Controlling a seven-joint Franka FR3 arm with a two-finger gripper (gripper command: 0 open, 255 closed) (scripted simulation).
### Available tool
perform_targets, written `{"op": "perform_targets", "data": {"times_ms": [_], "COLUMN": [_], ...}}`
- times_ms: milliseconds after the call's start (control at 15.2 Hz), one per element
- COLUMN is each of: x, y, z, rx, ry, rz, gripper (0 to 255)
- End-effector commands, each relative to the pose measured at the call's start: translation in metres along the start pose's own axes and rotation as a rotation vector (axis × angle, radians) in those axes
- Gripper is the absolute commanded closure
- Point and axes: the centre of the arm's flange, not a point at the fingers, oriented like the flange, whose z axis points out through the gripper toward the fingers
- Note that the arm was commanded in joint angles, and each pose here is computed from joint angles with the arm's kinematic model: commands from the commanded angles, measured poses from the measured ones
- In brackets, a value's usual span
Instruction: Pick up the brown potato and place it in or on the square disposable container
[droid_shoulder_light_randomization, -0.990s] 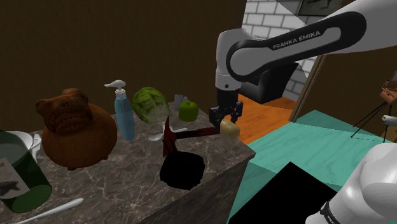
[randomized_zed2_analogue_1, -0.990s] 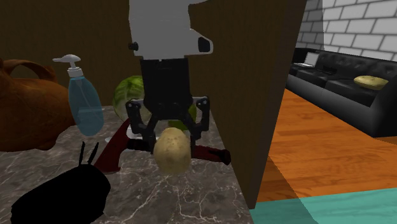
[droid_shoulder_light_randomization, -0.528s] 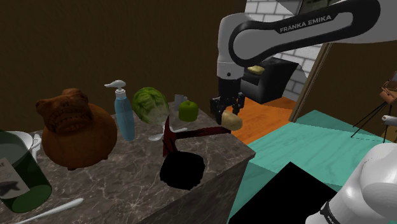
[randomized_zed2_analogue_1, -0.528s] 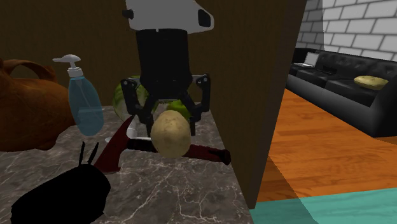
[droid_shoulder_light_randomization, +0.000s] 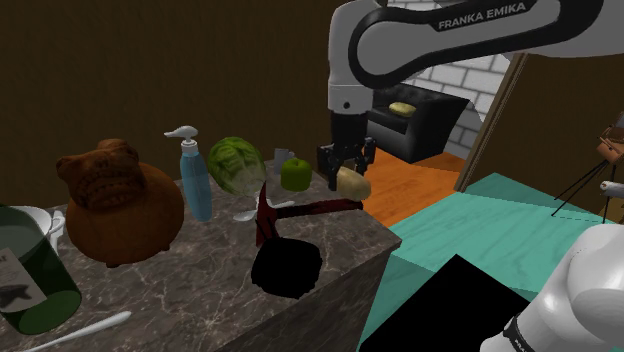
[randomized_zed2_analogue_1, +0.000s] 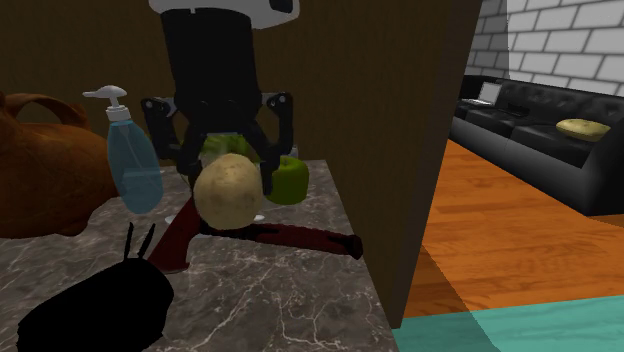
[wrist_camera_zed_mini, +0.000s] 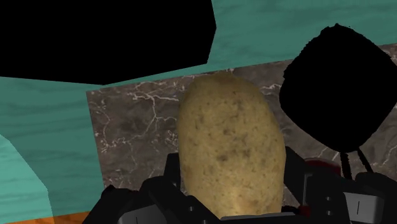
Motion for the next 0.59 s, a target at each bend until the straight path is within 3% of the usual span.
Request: {"op": "perform_targets", "data": {"times_ms": [0, 528], "x": [-0.004, -0.015], "y": [-0.026, -0.131], "z": [0.001, -0.002], "rx": [0.0, 0.0], "ry": [0.0, 0.0], "rz": [0.001, 0.001], "gripper": [255, 255]}}
